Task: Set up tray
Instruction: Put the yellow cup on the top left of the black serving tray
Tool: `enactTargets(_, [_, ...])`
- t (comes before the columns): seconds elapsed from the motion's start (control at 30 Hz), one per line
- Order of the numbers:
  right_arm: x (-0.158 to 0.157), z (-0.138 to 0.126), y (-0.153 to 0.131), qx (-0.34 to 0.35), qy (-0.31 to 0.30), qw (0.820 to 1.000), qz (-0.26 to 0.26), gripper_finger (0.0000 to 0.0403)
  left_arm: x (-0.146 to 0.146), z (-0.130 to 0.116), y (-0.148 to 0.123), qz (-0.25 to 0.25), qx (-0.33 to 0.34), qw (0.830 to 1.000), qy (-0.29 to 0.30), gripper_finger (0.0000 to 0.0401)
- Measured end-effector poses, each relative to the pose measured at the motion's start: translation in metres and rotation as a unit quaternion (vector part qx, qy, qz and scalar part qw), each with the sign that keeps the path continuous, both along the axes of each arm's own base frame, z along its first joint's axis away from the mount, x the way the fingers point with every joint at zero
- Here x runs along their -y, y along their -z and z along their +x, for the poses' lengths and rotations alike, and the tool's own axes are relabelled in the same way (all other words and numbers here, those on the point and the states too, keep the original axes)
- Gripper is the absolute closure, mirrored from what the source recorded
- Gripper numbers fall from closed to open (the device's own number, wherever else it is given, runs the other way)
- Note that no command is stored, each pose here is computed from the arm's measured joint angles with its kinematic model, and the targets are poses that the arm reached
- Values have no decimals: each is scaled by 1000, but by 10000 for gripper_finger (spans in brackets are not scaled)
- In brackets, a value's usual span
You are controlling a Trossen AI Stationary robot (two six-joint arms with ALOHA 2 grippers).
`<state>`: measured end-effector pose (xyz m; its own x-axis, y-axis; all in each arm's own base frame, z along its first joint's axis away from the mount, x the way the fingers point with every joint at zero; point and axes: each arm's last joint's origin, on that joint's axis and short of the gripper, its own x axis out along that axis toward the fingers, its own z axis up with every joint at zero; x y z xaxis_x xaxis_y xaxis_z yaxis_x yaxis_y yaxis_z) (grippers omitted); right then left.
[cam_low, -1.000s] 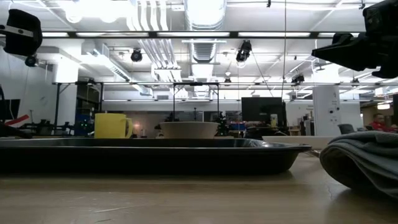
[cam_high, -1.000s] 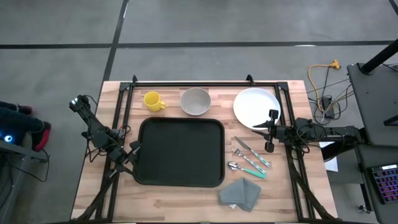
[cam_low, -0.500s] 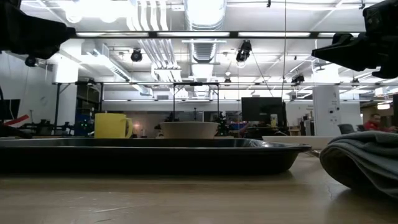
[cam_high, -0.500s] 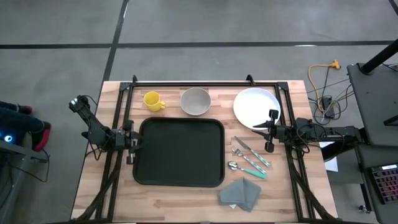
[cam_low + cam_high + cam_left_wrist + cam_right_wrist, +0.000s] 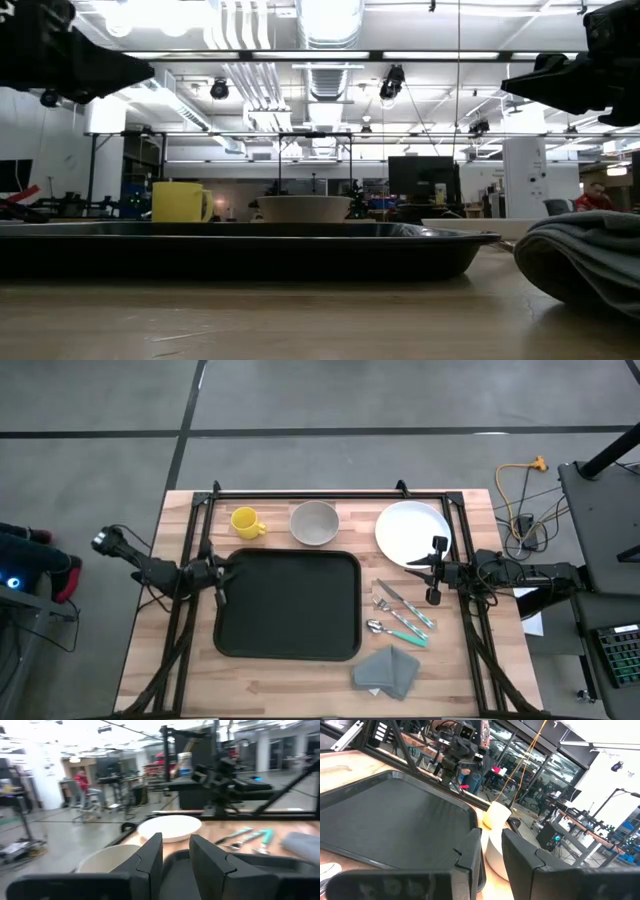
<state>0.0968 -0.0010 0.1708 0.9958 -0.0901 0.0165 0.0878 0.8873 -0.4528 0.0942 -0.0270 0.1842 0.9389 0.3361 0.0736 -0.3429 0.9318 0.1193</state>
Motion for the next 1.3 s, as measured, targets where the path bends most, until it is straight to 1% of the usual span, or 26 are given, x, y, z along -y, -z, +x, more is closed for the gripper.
enactTargets(0.2, [0,0,0,0,0,1000,0,335,-9,4,-10,3,-4,999,-48,322])
enactTargets(0.37, [0,0,0,0,0,1000,0,335,-15,10,-21,15,-22,996,-85,322])
enactTargets(0.5, [0,0,0,0,0,1000,0,335,-18,17,-28,38,-61,991,-110,322])
enactTargets(0.7, [0,0,0,0,0,1000,0,335,-21,30,-41,34,-108,984,-134,322])
enactTargets(0.93, [0,0,0,0,0,1000,0,335,-20,42,-68,6,-157,977,-146,322])
enactTargets(1.0, [0,0,0,0,0,1000,0,335,-21,43,-74,-11,-166,974,-153,322])
enactTargets(1.13, [0,0,0,0,0,1000,0,335,-23,45,-70,-43,-190,966,-172,322])
enactTargets(1.3, [0,0,0,0,0,1000,0,335,-33,47,-63,-52,-202,955,-209,322])
